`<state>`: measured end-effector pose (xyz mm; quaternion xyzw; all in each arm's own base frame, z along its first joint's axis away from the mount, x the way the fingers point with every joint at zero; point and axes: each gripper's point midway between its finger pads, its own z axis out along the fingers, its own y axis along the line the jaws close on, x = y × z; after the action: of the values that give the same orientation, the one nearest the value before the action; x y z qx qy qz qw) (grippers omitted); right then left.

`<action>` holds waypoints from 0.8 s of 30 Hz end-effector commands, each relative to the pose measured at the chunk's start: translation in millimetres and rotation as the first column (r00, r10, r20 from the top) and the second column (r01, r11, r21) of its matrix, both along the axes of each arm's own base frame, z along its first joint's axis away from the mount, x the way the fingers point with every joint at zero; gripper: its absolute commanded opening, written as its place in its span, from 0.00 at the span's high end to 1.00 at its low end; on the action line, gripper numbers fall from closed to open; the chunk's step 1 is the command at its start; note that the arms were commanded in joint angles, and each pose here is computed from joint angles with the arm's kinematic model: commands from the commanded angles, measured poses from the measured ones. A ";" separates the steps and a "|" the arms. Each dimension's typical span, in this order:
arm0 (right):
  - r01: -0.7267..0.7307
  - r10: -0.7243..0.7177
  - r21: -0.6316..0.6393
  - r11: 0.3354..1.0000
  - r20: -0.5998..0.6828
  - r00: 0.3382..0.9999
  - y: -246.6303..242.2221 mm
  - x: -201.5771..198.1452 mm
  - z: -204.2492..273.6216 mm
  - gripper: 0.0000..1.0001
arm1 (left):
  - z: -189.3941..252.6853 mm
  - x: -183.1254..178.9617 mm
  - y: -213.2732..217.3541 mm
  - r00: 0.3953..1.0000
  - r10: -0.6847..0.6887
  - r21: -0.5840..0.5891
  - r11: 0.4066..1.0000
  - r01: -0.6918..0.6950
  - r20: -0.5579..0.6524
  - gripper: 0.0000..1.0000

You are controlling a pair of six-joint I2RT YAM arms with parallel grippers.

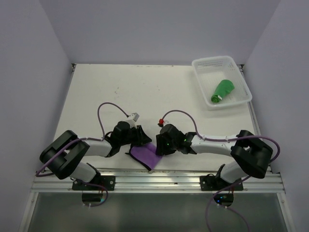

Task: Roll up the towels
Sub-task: Roll the towel

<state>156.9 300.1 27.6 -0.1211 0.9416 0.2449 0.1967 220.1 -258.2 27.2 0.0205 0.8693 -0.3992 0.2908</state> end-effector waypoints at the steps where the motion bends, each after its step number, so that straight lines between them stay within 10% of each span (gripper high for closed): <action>1: -0.021 0.021 -0.001 1.000 0.012 1.000 -1.1 1.1 -7.5 0.61 | -16.6 -6.5 14.5 0.999 0.019 0.073 0.997 -0.017 -0.028 0.66; 10: -0.096 0.096 0.026 0.995 -0.006 0.995 2.5 -13.2 -18.7 0.87 | -10.2 2.3 14.0 0.999 0.042 0.088 0.995 -0.040 -0.016 0.66; 24: 0.045 0.149 -0.356 0.934 0.499 0.854 -9.4 13.9 20.7 1.00 | 40.5 59.0 -11.7 0.996 0.088 0.104 0.990 -0.091 0.036 0.63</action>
<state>141.7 309.2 28.9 -0.2523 0.8975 0.1353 0.3356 260.4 -269.9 57.6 0.0022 0.8817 -0.3599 0.3049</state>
